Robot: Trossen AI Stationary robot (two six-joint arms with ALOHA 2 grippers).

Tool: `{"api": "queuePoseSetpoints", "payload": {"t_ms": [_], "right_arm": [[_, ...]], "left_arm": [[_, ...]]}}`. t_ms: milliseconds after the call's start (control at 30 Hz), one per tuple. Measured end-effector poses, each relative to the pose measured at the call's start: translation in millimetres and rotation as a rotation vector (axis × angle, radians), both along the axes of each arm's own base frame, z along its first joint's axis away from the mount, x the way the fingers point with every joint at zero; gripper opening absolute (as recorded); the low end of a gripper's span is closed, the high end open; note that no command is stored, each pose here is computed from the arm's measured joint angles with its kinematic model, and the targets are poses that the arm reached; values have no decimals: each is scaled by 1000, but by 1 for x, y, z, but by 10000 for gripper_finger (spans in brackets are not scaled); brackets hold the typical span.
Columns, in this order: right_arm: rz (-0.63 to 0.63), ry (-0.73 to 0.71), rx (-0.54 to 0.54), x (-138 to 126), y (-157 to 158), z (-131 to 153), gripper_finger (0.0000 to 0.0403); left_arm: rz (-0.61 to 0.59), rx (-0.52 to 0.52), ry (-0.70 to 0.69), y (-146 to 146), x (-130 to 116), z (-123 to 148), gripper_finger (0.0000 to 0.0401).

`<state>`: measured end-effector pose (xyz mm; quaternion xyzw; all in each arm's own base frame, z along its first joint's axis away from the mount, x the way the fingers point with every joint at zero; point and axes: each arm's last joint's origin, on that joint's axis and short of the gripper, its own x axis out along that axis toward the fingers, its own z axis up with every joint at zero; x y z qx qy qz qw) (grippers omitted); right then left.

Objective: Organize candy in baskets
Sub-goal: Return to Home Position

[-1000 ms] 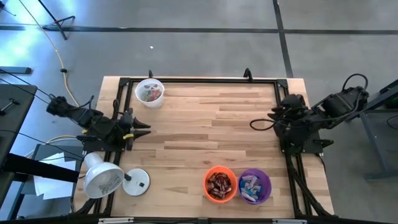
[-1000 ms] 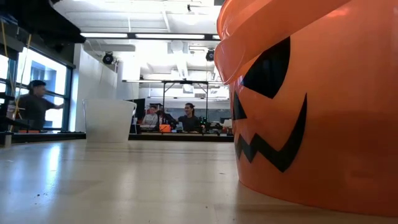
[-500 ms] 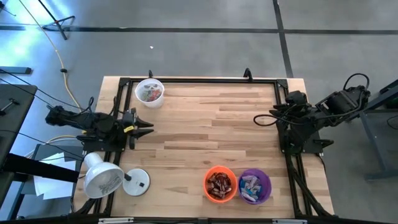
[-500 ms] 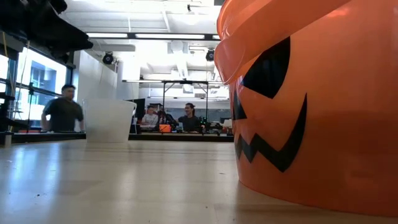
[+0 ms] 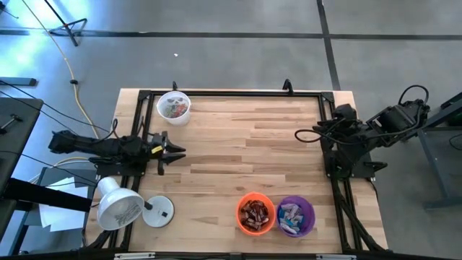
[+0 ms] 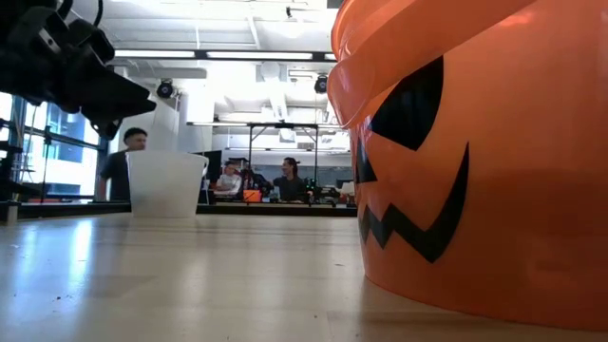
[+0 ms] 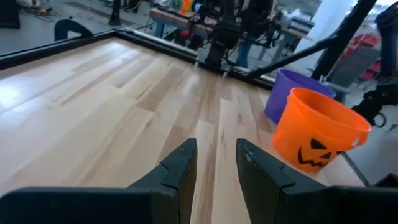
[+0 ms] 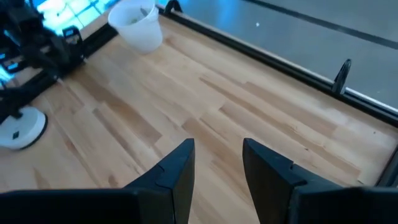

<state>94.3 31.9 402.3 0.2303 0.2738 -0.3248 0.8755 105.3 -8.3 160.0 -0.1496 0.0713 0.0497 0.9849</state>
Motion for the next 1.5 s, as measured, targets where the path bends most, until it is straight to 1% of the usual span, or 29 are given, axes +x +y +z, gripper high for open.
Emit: {"api": "queuePoseSetpoints", "payload": {"t_ms": [133,267,367,467,533,600,700,767,900,1067,1267,1367,1500], "right_arm": [[-36,-33,-15,0,-1,1,128],[-52,-63,-34,2,-1,2,128],[-71,-89,-70,4,0,-8,128],[-77,-110,-68,8,2,-34,128],[-70,-110,-37,9,3,-59,128],[-76,-125,24,8,3,-84,128],[-94,-190,88,3,0,-114,128],[-100,-236,108,-2,-3,-130,128],[-113,-350,141,-12,-10,-153,128],[-50,-492,149,-14,-11,-176,128],[64,-609,115,-10,-8,-197,128],[98,-682,113,-8,-6,-205,128],[204,-759,85,-5,-3,-214,128]], "left_arm": [[-25,-10,-29,1,1,-1,99],[-40,-6,-19,3,1,-3,99],[-54,-3,-13,4,1,-3,99],[-46,-4,-12,5,1,-4,99],[-40,-4,-11,6,1,-4,99],[-35,-5,-11,7,1,-4,99],[-28,-5,-11,7,1,-4,99],[-21,-4,-11,8,1,-4,99],[-6,-3,-11,9,1,-4,99],[20,13,-12,11,1,-3,99],[85,133,-11,14,1,-2,99],[140,178,-9,15,1,-1,99],[239,224,-6,18,0,0,99]]}}
